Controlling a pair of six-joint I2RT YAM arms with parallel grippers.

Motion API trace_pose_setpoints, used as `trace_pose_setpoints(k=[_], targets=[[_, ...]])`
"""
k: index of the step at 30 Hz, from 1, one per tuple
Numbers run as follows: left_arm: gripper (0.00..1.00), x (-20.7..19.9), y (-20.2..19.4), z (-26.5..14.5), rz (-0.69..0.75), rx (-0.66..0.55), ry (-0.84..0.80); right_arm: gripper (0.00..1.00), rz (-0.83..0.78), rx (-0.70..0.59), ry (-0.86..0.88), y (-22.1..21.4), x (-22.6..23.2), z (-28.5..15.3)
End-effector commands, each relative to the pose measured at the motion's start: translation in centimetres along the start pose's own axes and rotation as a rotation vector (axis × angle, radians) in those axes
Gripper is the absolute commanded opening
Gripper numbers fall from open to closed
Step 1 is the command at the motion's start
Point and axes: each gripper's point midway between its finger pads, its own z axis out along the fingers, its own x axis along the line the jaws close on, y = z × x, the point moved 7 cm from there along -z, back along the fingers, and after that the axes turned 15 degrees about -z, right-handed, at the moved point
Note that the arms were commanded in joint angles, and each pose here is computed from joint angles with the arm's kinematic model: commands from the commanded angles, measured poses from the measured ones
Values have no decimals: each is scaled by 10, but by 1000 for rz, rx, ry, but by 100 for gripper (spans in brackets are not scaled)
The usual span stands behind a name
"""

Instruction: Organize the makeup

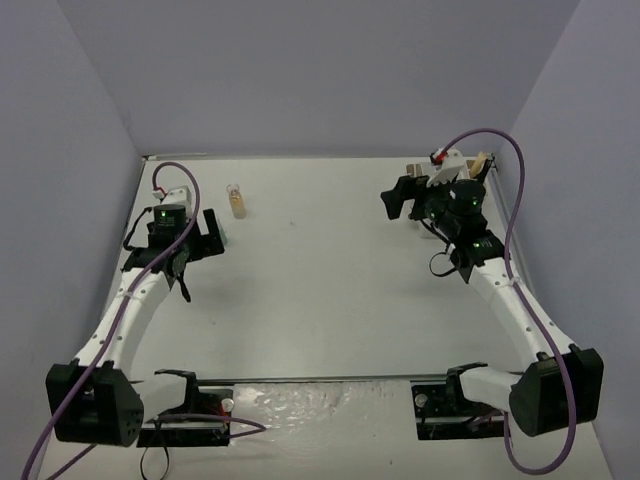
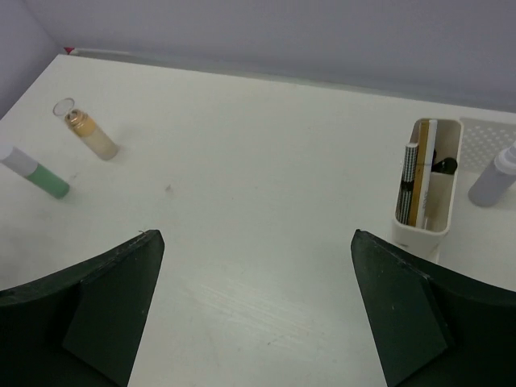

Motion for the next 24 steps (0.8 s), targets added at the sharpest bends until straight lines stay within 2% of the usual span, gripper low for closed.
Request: trace_pose_setpoints(k=[1, 9, 12, 17, 21, 24], targets=[[96, -24, 40, 34, -51, -97, -95, 100, -6, -147, 58, 33, 14, -41], [96, -33, 53, 89, 0, -103, -79, 100, 10, -219, 63, 29, 25, -81], [89, -37, 60, 101, 17, -109, -78, 100, 13, -220, 75, 28, 28, -85], [75, -40, 49, 125, 44, -67, -76, 100, 9, -209, 78, 24, 29, -89], [61, -38, 38, 134, 51, -35, -61, 100, 3, -209, 75, 23, 29, -90], [51, -41, 40, 136, 47, -70, -76, 100, 5, -204, 74, 21, 29, -90]])
